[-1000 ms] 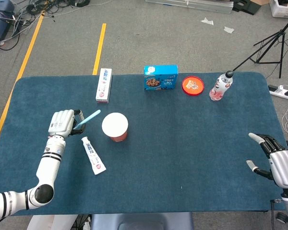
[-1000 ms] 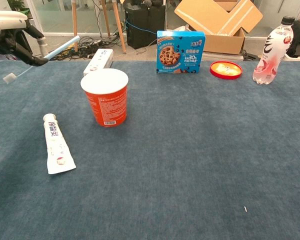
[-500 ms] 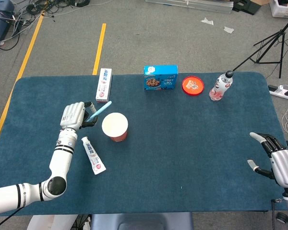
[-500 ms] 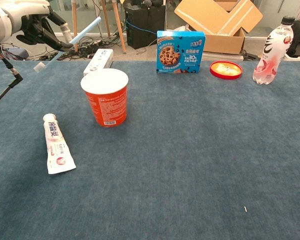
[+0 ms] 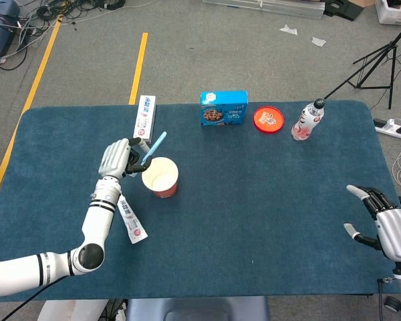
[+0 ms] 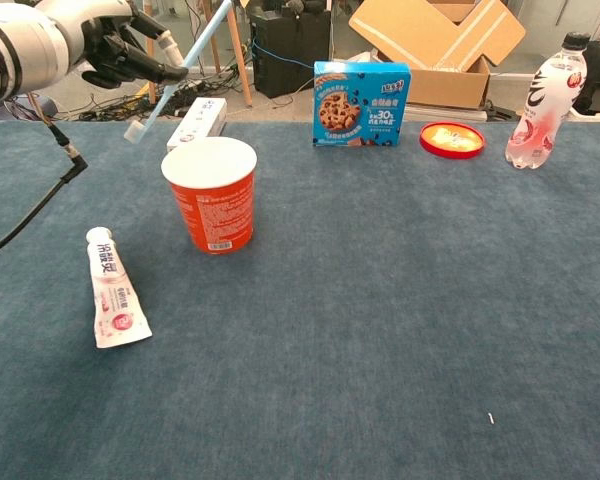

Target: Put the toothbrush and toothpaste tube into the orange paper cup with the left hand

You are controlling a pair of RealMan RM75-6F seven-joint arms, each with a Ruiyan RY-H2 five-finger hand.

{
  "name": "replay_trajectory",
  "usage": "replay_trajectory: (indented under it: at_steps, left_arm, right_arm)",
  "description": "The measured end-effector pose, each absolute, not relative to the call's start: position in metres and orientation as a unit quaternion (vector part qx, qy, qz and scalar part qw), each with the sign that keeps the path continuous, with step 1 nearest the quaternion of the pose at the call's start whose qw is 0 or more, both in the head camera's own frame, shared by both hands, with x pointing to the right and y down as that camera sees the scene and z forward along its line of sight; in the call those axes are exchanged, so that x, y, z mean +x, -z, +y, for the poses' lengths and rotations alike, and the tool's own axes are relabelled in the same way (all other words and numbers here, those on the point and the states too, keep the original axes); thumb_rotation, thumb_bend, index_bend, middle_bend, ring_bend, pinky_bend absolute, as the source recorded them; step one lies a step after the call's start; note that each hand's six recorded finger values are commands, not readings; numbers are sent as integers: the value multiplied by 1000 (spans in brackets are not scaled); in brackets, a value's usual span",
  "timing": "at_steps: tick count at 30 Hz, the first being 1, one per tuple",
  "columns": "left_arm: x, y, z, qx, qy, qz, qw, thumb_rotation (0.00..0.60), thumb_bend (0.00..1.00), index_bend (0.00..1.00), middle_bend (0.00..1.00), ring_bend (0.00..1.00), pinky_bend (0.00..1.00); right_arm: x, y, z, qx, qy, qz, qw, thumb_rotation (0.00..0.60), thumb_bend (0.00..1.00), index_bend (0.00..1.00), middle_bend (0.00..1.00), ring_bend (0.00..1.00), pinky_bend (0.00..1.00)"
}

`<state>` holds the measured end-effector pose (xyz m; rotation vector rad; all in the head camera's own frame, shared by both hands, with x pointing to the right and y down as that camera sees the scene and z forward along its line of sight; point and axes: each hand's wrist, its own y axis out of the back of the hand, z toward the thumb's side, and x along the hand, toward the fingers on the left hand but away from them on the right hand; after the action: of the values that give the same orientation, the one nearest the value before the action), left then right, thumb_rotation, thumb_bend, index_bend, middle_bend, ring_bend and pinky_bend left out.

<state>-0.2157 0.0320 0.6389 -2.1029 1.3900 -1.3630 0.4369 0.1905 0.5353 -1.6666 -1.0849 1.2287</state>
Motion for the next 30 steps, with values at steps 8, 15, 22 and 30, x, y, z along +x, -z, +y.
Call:
replay_trajectory:
  at_steps: [8, 15, 22, 30]
  left_arm:
    - [-195, -643, 35, -745, 447, 483, 111, 600, 407, 606, 1000, 1000, 1000]
    - [-186, -647, 35, -748, 430, 496, 97, 600, 407, 610, 1000, 1000, 1000]
    - [-188, -660, 37, -743, 432, 504, 87, 600, 407, 610, 1000, 1000, 1000]
    - [-186, -673, 43, -744, 436, 501, 77, 600, 407, 611, 1000, 1000, 1000]
  right_arm:
    - [437, -535, 190, -657, -483, -427, 390, 600, 166, 216, 260, 223, 523]
    - [437, -536, 191, -658, -483, -426, 390, 600, 166, 216, 260, 223, 523]
    - [437, -536, 191, -659, -484, -425, 389, 600, 166, 216, 260, 223, 522]
    - [438, -536, 189, -658, -485, -426, 388, 600, 166, 216, 260, 223, 523]
